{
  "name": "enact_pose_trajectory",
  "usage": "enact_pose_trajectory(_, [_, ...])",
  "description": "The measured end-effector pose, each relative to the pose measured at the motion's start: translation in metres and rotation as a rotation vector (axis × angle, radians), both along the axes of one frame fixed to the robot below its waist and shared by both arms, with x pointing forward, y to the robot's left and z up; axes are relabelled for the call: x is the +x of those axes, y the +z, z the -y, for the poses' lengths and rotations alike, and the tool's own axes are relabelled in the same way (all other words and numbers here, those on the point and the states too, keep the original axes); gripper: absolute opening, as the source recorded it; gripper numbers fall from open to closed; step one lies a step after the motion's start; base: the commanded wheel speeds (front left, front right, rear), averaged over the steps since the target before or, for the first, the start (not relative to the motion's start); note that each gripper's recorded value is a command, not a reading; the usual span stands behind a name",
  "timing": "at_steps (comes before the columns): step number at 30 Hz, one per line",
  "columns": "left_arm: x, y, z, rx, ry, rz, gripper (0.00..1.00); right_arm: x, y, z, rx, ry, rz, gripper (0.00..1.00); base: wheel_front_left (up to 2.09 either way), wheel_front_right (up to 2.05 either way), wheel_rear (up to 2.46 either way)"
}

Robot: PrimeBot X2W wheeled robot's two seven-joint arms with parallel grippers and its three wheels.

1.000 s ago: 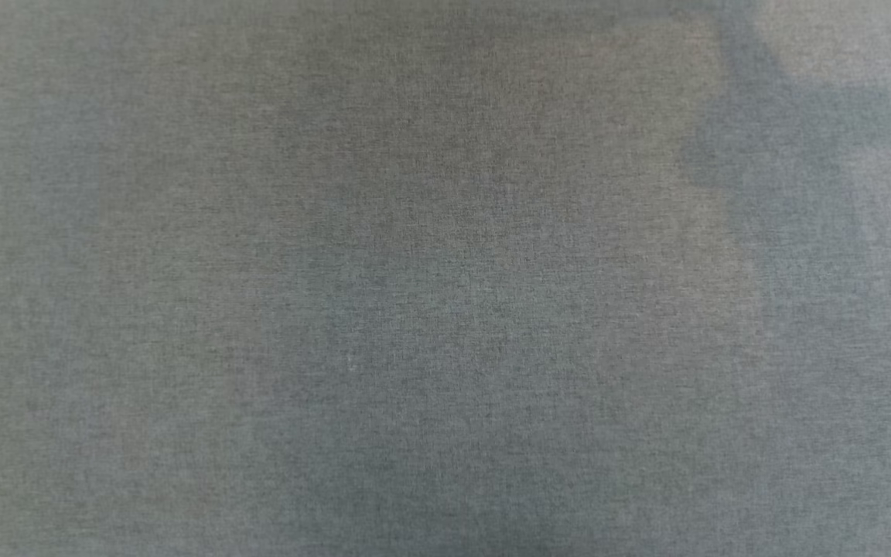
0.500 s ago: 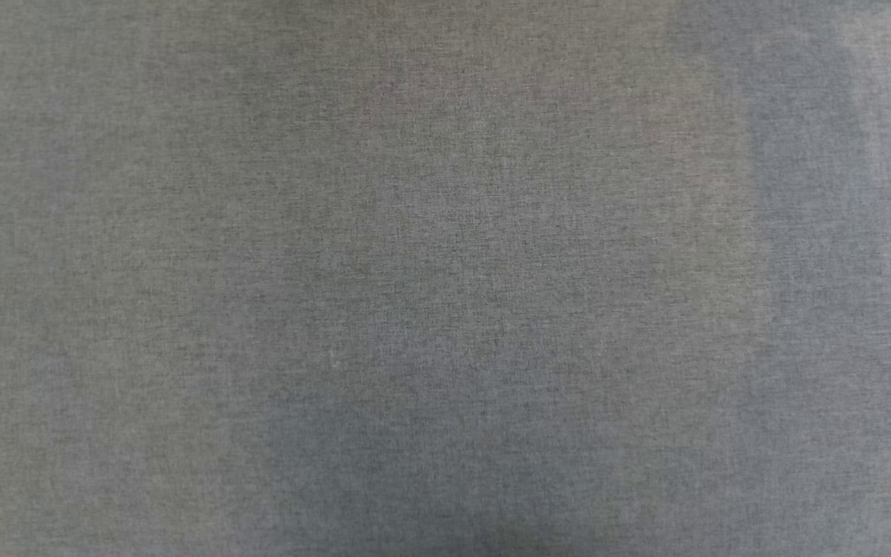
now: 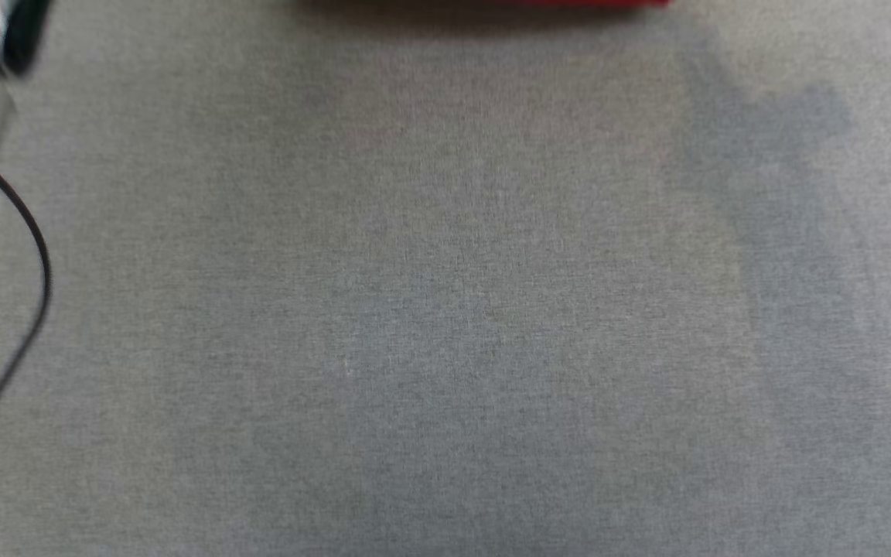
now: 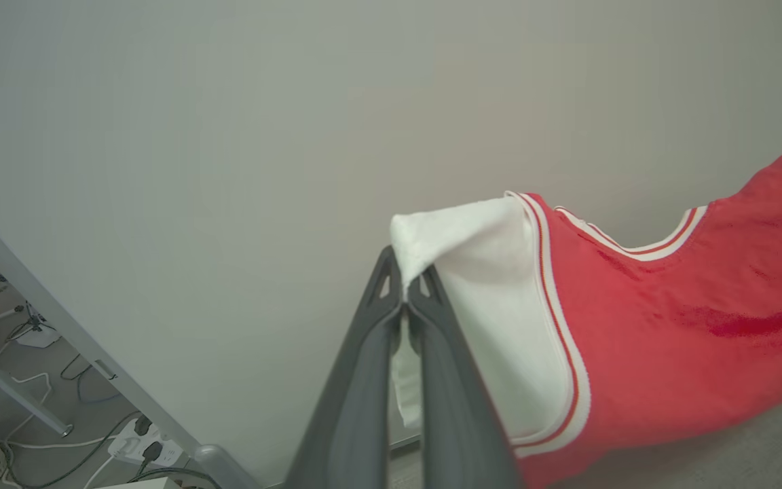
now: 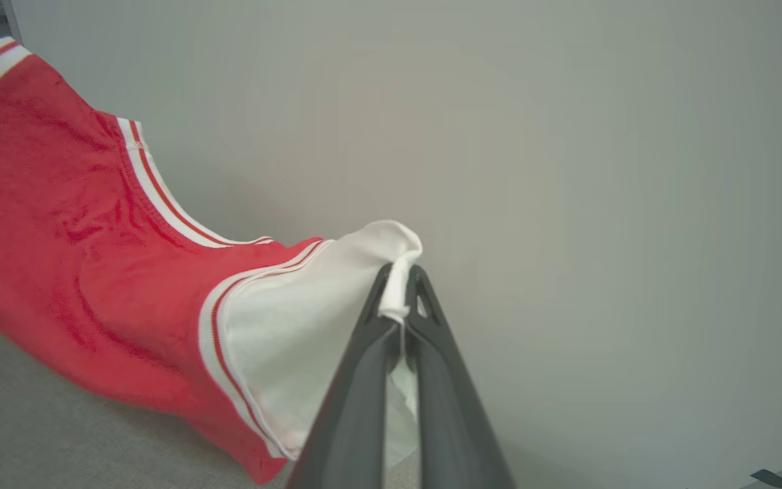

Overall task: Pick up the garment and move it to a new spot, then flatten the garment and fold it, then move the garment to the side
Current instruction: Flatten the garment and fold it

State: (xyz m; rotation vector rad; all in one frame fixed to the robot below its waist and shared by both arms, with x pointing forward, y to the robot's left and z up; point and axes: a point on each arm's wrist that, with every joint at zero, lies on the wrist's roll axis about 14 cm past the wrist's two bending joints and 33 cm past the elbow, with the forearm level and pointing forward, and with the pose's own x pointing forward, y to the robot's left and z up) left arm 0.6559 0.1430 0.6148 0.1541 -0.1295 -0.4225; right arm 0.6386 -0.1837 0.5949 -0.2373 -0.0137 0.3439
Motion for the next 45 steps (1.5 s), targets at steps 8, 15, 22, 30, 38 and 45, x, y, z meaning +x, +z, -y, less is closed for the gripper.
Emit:
enact_pose_trajectory(8, [-0.083,-0.063,-0.011,-0.069,0.030,-0.138,0.00,-0.076,-0.056,0.001,0.066,0.046,-0.154,0.00,0.00,0.00,0.00])
enact_pose_trajectory(15, [-0.176,-0.138,-0.022,-0.091,0.076,-0.339,0.00,-0.148,-0.107,0.015,0.093,0.033,-0.296,0.00,0.00,0.00,0.00])
enact_pose_trajectory(22, [-0.243,-0.172,-0.034,-0.121,0.153,-0.448,0.00,-0.214,-0.150,0.031,0.144,-0.019,-0.416,0.00,0.00,0.00,0.00])
enact_pose_trajectory(30, [-0.296,-0.200,-0.053,-0.138,0.263,-0.531,0.00,-0.273,-0.183,0.053,0.213,-0.115,-0.503,0.00,0.00,0.00,0.00])
enact_pose_trajectory(38, [-0.339,-0.217,-0.067,-0.176,0.356,-0.580,0.00,-0.332,-0.214,0.067,0.273,-0.193,-0.605,0.00,0.00,0.00,0.00])
enact_pose_trajectory(45, [-0.354,-0.225,-0.068,-0.174,0.379,-0.598,0.00,-0.367,-0.237,0.068,0.307,-0.235,-0.746,0.00,0.00,0.00,0.00])
